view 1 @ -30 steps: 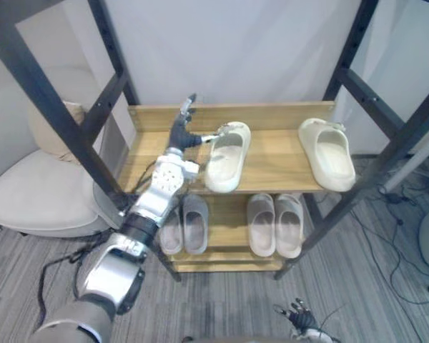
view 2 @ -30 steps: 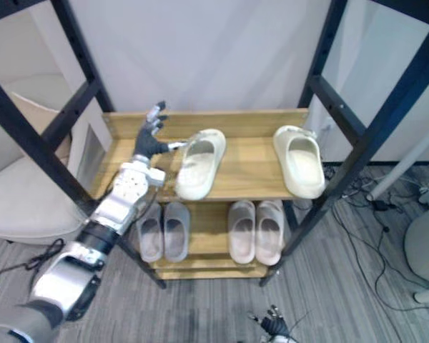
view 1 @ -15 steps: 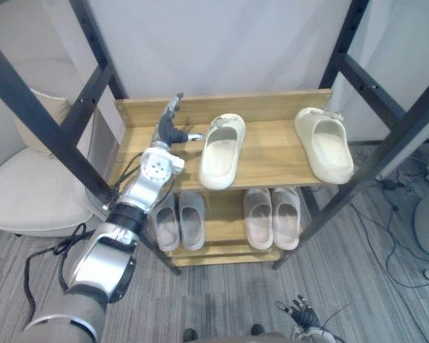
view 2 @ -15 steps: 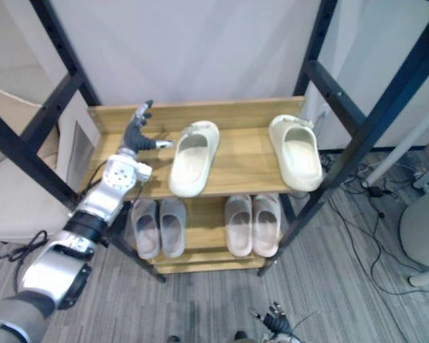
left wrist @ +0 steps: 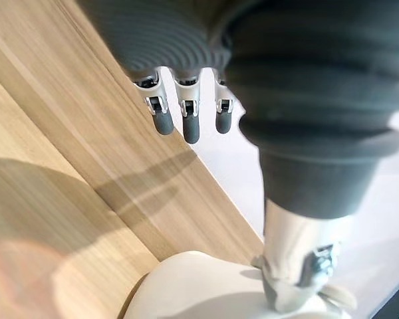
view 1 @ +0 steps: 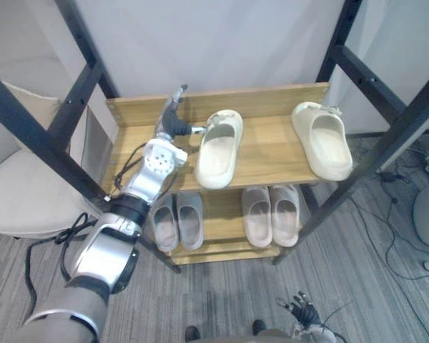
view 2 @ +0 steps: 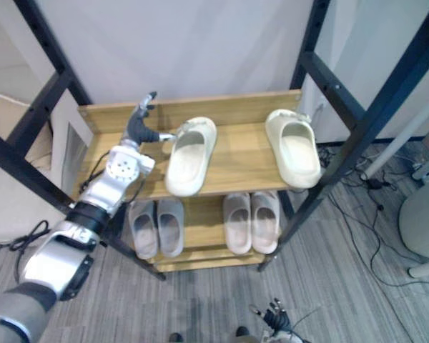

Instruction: Organize the slippers on the shoe rack

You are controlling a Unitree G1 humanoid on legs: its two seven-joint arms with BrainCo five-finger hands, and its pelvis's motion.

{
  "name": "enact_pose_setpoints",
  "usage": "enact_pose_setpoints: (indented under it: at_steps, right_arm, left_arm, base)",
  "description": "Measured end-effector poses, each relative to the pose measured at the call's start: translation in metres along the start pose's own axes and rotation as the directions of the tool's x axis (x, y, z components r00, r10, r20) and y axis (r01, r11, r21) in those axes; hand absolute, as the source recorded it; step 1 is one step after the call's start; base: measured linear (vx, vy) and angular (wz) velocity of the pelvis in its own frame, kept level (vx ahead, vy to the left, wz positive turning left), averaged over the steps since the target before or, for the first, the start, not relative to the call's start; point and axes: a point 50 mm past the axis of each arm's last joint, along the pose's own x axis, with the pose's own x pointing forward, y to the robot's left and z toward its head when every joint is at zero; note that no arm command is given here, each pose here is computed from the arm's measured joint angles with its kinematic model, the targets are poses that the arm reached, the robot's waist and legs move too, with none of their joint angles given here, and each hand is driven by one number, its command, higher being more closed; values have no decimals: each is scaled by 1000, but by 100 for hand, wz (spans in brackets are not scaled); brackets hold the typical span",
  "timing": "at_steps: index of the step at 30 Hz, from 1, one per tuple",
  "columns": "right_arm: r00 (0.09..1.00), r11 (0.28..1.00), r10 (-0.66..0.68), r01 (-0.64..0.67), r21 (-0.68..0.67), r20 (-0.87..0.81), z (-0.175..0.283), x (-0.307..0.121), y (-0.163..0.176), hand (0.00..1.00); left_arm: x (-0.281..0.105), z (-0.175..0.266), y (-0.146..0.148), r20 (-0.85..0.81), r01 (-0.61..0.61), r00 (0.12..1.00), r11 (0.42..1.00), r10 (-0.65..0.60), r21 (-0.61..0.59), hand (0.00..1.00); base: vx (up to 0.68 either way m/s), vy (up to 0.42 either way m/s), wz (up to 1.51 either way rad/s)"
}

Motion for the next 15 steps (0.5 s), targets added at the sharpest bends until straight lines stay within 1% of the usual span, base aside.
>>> enact_pose_setpoints:
  at_steps: [4,15]
  right_arm:
    - [1000,1000,-19,19,16,1,0,0,-4,0]
    - [1000,1000,-23,23,15,-2,0,0,-6,0]
  left_arm:
    - [3,4,-2,3,5,1000,1000,-5,2,0]
    - [4,7,-7,16,17,1000,1000,-17,12,0]
  base:
    - [0,0,0]
    - [0,0,0]
